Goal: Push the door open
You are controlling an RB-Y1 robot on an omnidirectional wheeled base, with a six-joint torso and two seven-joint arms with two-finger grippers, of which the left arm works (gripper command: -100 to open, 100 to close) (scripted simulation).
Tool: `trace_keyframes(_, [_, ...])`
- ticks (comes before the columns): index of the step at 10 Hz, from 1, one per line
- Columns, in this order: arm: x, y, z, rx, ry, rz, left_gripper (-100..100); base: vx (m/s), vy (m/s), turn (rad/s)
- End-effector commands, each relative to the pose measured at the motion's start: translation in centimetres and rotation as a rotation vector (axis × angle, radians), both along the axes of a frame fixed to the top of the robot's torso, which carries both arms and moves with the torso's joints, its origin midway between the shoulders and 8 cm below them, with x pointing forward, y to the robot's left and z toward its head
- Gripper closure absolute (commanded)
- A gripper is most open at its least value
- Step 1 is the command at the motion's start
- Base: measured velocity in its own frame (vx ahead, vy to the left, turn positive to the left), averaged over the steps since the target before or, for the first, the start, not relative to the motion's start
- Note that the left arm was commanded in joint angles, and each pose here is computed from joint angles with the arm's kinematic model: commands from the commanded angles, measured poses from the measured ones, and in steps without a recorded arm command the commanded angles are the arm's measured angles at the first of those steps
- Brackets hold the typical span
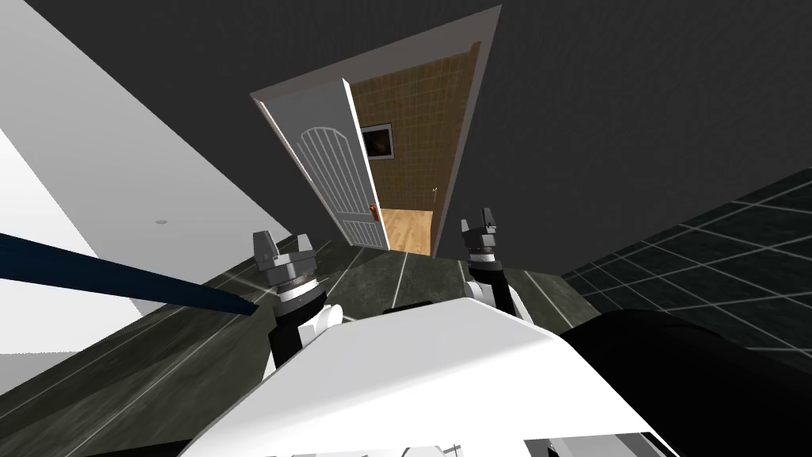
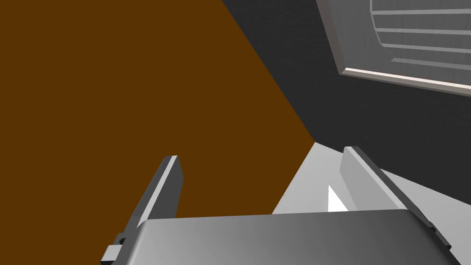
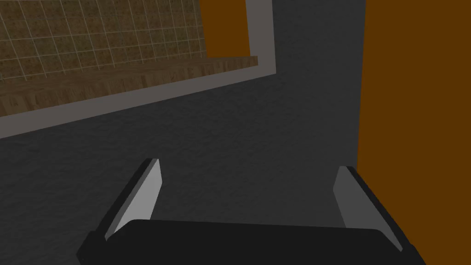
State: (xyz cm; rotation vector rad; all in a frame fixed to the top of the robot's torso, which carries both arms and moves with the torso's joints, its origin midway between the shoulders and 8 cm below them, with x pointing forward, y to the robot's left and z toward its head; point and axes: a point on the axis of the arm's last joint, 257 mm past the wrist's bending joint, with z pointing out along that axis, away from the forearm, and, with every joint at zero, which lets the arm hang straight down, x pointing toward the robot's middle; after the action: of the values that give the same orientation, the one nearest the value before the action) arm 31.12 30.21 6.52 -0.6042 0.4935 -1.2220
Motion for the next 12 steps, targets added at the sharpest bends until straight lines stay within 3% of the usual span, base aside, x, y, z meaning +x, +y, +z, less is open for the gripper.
trace_keyframes(1, [0.9,-0.2,-0.8,-0.003,0.015,-0.015,-100,0.057,0.012,-0.01])
trace_keyframes(12, [7.8,-2.4,-7.4,-0.028,0.141,-0.126,-100,0.094,0.05,-0.011])
